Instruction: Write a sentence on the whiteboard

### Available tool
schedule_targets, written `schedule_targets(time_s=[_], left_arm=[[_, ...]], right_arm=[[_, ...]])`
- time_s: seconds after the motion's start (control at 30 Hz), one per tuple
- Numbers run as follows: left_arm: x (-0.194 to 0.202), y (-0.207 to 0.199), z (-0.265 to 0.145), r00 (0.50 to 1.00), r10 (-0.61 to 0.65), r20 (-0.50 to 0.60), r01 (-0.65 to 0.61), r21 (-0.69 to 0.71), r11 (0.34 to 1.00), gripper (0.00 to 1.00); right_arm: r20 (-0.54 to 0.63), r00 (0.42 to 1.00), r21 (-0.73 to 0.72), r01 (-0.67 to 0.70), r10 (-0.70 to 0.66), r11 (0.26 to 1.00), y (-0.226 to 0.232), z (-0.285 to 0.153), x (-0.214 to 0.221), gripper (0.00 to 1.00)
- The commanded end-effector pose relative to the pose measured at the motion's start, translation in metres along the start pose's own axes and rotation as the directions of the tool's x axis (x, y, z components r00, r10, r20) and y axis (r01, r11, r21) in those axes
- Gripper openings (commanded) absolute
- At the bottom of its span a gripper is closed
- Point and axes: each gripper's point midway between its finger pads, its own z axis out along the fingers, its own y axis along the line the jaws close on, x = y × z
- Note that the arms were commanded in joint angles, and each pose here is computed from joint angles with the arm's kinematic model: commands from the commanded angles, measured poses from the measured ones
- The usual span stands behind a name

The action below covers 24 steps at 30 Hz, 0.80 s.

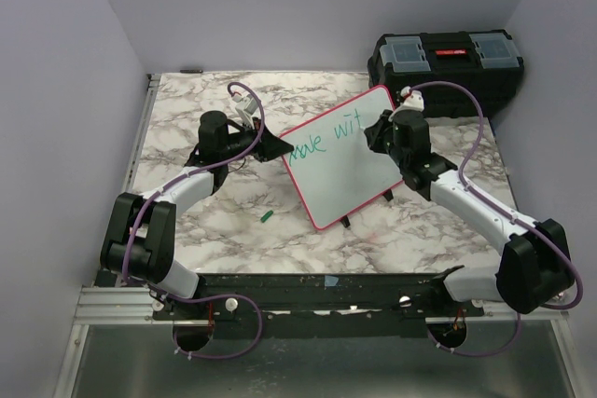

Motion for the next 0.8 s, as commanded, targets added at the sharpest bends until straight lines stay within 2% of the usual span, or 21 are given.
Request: schedule_targets(time_s=[0.0, 0.2, 0.4, 0.77], left_arm=[[-0.003, 0.001, 0.001, 0.989, 0.147, 0.003, -0.147, 0.013, 0.989, 0.0], [-0.003, 0.001, 0.002, 0.989, 0.147, 0.004, -0.147, 0.013, 0.989, 0.0], [-0.003, 0.001, 0.002, 0.989, 0.146, 0.004, -0.146, 0.016, 0.989, 0.0], [-0.003, 0.001, 0.002, 0.989, 0.146, 0.004, -0.146, 0.014, 0.989, 0.0]], right_arm=[[-0.023, 1.0, 0.025, 0.003, -0.003, 1.0, -0.009, -0.004, 0.007, 0.01], [0.005, 1.0, 0.076, 0.029, -0.029, 0.997, -0.016, 0.001, -0.002, 0.01], [0.047, 0.998, 0.071, 0.027, -0.03, 0.997, -0.005, 0.009, -0.027, 0.01], [0.163, 0.987, 0.059, -0.006, -0.004, 0.998, 0.003, -0.037, -0.084, 0.01]])
